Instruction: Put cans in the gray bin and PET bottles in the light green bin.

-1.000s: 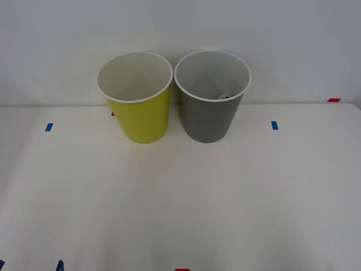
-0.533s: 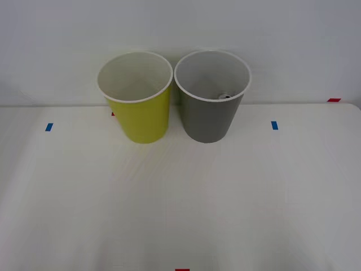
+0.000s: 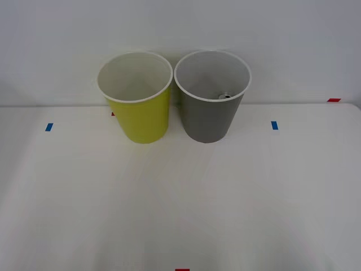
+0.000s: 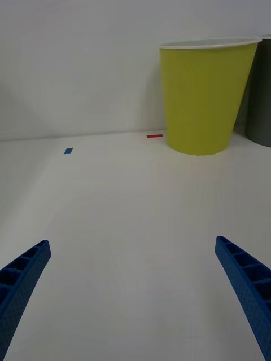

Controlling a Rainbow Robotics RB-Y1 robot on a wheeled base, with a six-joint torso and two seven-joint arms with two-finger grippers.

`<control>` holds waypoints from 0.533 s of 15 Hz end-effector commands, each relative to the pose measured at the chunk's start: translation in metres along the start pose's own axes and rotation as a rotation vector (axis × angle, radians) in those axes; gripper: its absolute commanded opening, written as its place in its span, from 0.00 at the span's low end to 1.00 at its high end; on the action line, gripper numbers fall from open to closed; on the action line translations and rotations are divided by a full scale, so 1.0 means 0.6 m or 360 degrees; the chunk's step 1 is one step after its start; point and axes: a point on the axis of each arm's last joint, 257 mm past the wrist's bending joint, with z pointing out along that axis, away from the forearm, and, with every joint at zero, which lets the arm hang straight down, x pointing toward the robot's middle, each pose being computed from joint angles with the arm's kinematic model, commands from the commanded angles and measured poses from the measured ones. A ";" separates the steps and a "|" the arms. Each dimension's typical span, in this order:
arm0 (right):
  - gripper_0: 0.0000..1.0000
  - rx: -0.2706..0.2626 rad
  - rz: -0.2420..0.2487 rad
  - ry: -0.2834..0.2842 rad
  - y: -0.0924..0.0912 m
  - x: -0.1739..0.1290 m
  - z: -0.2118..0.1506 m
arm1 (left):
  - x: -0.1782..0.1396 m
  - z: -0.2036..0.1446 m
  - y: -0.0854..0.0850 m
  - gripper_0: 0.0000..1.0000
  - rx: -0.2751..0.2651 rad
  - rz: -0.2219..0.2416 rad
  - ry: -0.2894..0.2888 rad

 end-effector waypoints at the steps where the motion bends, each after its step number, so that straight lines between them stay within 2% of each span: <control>1: 0.93 0.0000 0.0000 0.0000 0.000 0.000 0.000 | 0.000 0.000 0.000 1.00 0.0000 0.0000 0.0000; 8: 0.93 0.0000 0.0000 0.0000 0.000 0.000 0.000 | 0.000 0.000 0.000 1.00 0.0000 0.0000 0.0000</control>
